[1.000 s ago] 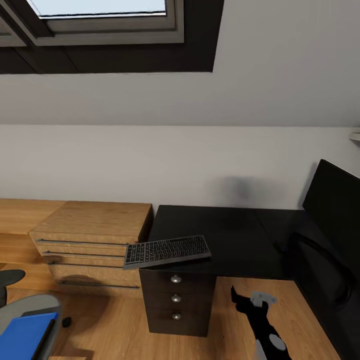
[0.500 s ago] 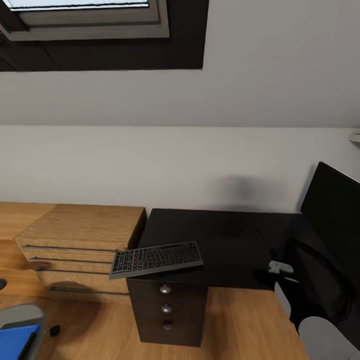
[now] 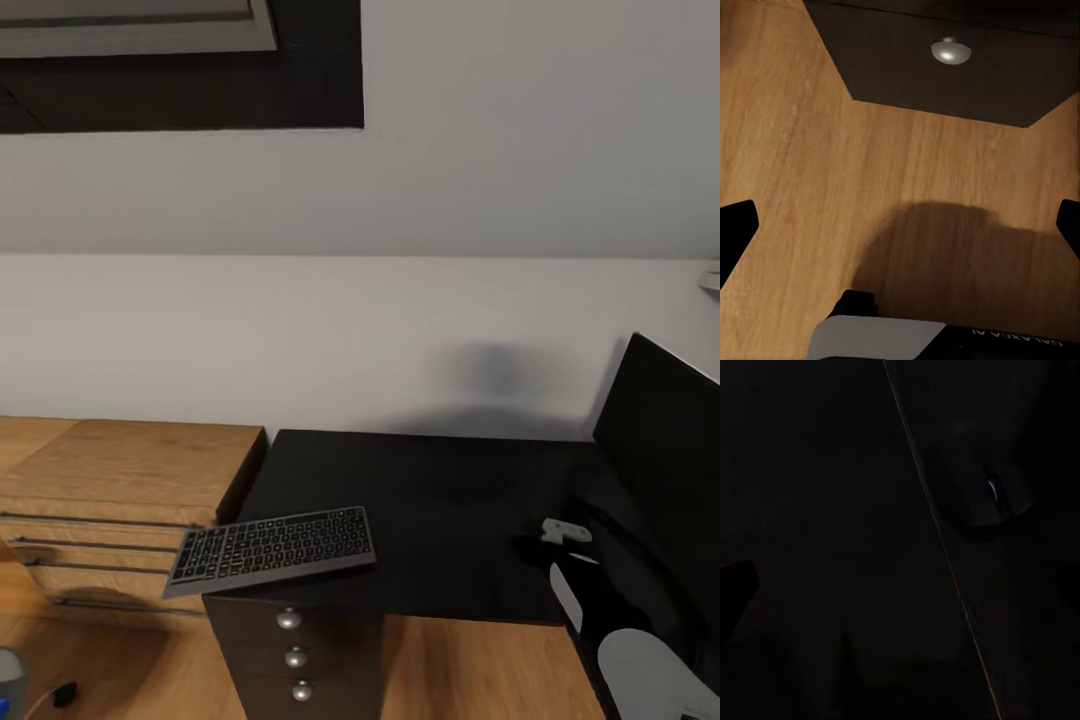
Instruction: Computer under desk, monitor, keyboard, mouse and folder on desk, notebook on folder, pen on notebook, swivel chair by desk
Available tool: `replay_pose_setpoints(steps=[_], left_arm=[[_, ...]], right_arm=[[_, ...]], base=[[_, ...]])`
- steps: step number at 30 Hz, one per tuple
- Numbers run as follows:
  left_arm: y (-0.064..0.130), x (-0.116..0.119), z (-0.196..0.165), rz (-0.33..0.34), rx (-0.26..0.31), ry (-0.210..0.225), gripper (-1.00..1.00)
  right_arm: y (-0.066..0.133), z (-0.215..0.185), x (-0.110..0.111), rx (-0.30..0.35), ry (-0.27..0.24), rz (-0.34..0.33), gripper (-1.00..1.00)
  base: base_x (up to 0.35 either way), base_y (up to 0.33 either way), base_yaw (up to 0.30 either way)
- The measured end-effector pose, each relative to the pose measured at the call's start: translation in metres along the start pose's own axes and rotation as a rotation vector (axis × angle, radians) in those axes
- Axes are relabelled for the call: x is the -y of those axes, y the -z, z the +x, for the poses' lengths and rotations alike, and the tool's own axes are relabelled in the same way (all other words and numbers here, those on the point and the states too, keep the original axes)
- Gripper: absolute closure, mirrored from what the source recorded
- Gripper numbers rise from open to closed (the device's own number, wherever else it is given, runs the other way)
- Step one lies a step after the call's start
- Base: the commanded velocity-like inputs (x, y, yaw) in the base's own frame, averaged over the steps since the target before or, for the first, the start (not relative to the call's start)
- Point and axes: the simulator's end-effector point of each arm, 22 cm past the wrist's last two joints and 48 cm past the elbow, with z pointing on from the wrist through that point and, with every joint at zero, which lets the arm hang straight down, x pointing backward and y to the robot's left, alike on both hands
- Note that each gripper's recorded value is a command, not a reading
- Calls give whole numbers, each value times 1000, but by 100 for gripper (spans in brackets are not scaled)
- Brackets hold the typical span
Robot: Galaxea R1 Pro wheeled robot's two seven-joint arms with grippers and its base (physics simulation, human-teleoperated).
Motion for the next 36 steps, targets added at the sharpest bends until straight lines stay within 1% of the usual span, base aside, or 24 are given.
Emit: replay_pose_setpoints(steps=[5, 7, 11, 13, 14, 17, 18, 21, 23, 29, 35, 36], left_arm=[[0, -2, 0, -4, 0, 3, -100], [-1, -3, 0, -4, 0, 2, -100], [-3, -16, -1, -15, 6, -5, -100], [-4, -25, -6, -23, 30, -6, -100], [-4, -28, -13, -26, 59, -3, -100], [-3, -32, -23, -28, 114, 6, -100], [-1, -33, -25, -29, 146, 12, -100], [5, -34, -24, -27, 193, 19, -100], [9, -34, -21, -24, 211, 19, -100], [13, -31, -18, -10, 232, -2, -100], [14, -29, -18, -5, 233, -6, -100], [14, -24, -21, 2, 237, -4, -100]], right_arm=[[0, 0, 3, 3, 6, 4, -100], [-1, 1, 11, 0, 13, 14, -100], [-1, 3, 14, -2, 15, 17, -100], [-2, 3, 14, -3, 15, 16, -100], [-2, 3, 14, -3, 15, 16, -100], [-2, 4, 14, -4, 15, 15, -100], [-2, 4, 14, -5, 15, 15, -100], [-2, 4, 14, -5, 14, 14, -100], [-2, 4, 14, -6, 14, 13, -100], [-2, 4, 14, -8, 14, 13, -100], [-2, 4, 14, -8, 14, 14, -100], [-2, 4, 14, -8, 14, 14, -100]], base=[[199, -189, 0], [54, -50, 0], [22, -20, 0], [8, -8, 0], [5, -5, 0], [3, -3, 0], [2, -2, 0], [0, 0, 0], [0, 0, 0], [0, 0, 0], [0, 0, 0], [0, 0, 0]])
